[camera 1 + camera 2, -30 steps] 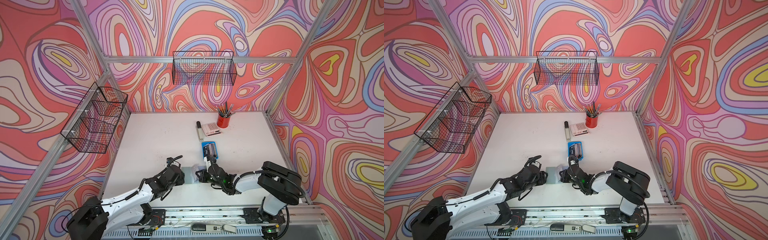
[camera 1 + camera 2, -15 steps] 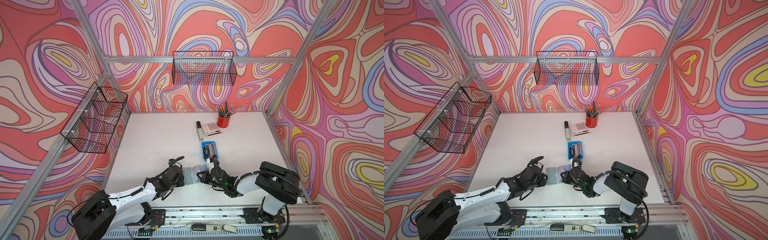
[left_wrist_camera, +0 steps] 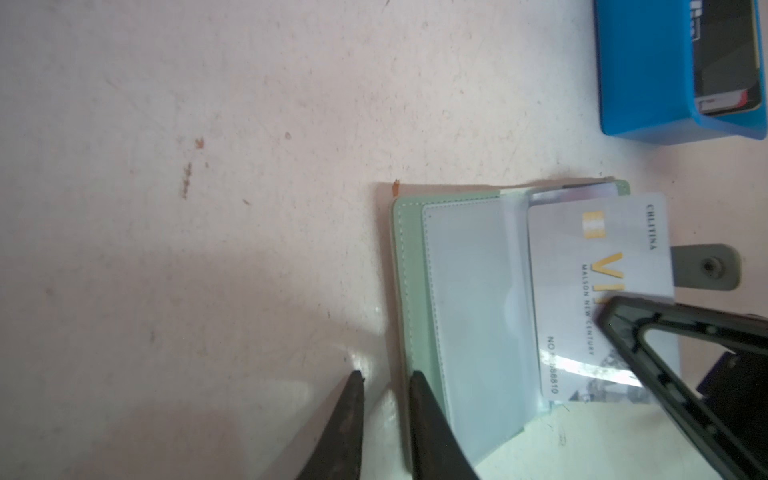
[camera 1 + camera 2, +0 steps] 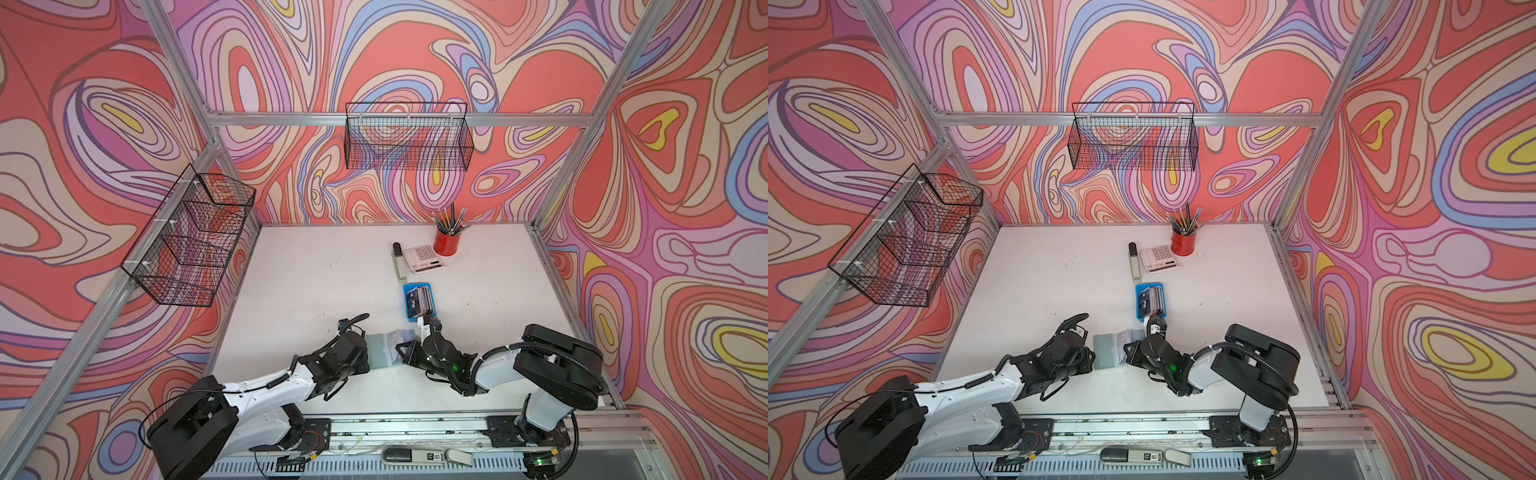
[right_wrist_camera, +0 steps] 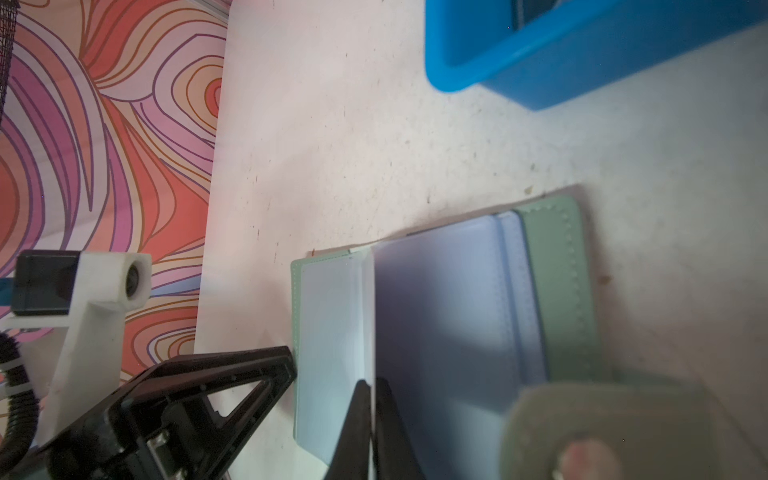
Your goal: Put the credit cards into the card holder
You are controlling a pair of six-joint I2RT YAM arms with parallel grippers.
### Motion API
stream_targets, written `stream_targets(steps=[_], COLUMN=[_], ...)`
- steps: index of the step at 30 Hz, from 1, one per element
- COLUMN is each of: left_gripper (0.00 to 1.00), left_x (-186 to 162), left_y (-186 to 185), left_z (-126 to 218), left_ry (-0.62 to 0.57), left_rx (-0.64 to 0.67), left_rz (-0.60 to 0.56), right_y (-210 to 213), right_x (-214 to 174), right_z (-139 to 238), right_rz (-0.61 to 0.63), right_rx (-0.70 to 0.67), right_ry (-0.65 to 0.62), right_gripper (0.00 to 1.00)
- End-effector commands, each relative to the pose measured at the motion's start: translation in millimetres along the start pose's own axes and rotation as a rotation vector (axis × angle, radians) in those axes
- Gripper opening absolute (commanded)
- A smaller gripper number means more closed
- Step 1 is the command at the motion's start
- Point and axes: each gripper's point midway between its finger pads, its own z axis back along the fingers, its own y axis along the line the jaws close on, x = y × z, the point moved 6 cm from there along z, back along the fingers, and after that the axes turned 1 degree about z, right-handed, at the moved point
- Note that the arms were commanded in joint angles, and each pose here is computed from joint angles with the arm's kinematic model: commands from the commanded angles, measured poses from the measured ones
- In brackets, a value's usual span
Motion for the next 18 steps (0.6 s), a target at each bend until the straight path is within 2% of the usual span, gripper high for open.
stream_targets(steps=[1,18], left_gripper=[0.21,0.16], left_x=[-1.6,-2.8], left_y=[2.9,5.0], left_z=[-2.6,-3.6], left_ry=[0.005,0.01], left_rx=[0.005,0.014], left_rz=[0.016,0.009], right_y=[0.6,0.6], right_x=[-0.6,-8.3], right_z=[-7.2,-20.6], right_rz=[-0.027,-0.047], right_rx=[0.013,0.052], right_ry=[0.007,0.045], right_gripper=[0.0,0.0])
